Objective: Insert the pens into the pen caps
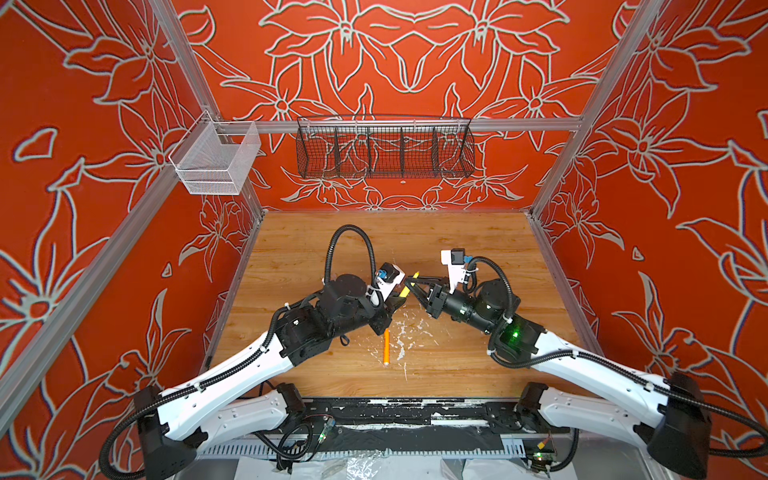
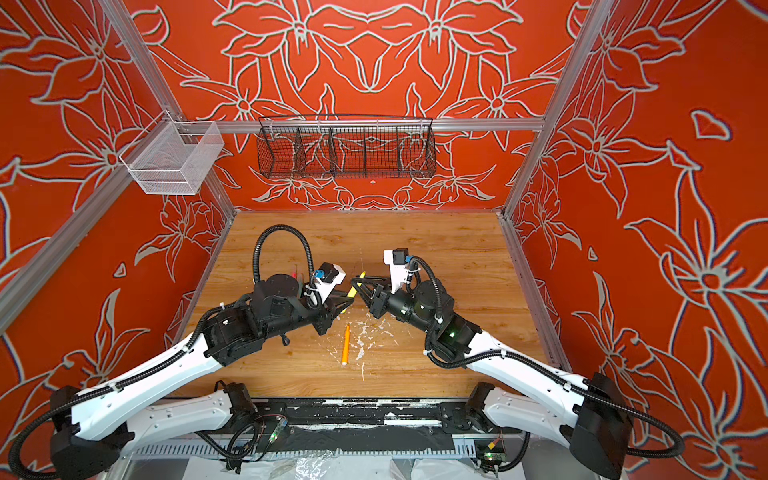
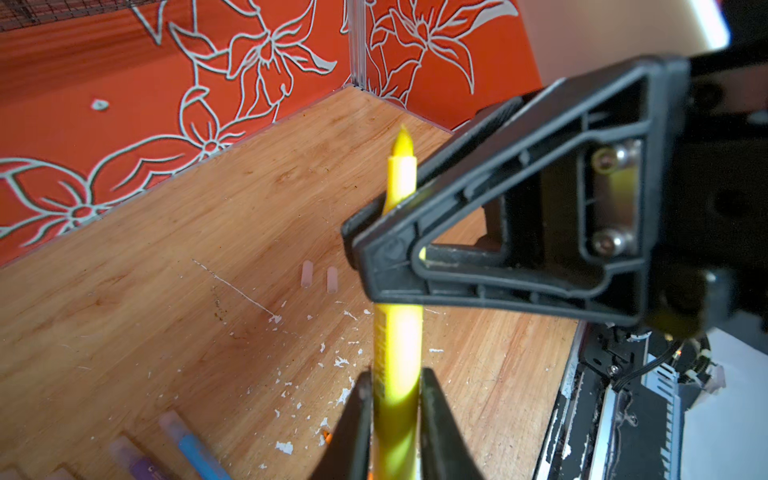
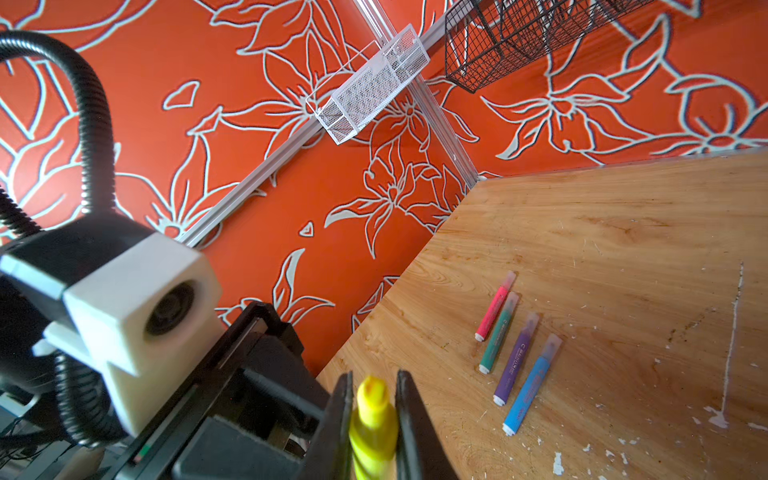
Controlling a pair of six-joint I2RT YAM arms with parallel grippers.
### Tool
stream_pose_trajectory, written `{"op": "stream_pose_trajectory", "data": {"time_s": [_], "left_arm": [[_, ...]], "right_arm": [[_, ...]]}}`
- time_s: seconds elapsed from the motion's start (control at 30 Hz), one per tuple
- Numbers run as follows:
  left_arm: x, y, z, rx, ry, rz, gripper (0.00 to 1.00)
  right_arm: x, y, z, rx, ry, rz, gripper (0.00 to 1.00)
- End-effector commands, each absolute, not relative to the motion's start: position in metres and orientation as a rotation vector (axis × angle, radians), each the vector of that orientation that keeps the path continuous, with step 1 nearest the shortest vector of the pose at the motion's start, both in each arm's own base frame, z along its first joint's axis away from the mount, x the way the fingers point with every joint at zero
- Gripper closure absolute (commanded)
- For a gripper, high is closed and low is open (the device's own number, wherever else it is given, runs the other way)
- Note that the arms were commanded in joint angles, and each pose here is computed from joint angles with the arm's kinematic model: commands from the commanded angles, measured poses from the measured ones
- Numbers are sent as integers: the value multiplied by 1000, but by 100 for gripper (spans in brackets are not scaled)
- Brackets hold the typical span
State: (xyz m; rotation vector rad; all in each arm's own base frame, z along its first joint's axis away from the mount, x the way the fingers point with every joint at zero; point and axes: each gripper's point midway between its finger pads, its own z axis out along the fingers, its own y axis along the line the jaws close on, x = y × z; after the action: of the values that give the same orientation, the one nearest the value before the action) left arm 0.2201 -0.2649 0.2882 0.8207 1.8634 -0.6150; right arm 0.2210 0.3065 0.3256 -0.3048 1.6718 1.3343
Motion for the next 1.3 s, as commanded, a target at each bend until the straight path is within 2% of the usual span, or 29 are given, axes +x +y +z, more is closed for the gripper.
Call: {"op": "stream_pose_trajectory", "data": {"time_s": [0.0, 0.13, 0.37, 0.43, 0.57, 0.73, 0.9, 0.93, 1.07, 1.17, 1.27], "left_arm": [[222, -267, 303, 804, 1811, -621, 67], [223, -267, 302, 802, 1810, -614, 58], [225, -267, 302, 799, 1806, -608, 58], [225, -268, 303, 797, 1804, -611, 61], [225, -269, 302, 796, 1798, -618, 81], [228, -268, 302, 787, 1792, -604, 84], [229, -267, 300, 778, 1795, -593, 97], [231, -265, 300, 761, 1796, -582, 99], [245, -245, 306, 623, 1817, -542, 100], [258, -221, 307, 483, 1853, -565, 100], [272, -189, 305, 313, 1877, -557, 100]], "right_arm": [[218, 308, 339, -297, 1624, 1370, 100], [215, 310, 341, -288, 1612, 1390, 100], [212, 311, 344, -276, 1593, 1411, 100], [211, 313, 344, -277, 1589, 1418, 100], [211, 313, 344, -267, 1588, 1416, 100], [210, 311, 344, -250, 1576, 1423, 100], [213, 309, 340, -233, 1586, 1404, 100], [213, 307, 339, -227, 1589, 1392, 94], [222, 290, 326, -181, 1630, 1259, 59], [239, 264, 301, -99, 1739, 1027, 48], [253, 234, 271, -25, 1827, 777, 44]]}}
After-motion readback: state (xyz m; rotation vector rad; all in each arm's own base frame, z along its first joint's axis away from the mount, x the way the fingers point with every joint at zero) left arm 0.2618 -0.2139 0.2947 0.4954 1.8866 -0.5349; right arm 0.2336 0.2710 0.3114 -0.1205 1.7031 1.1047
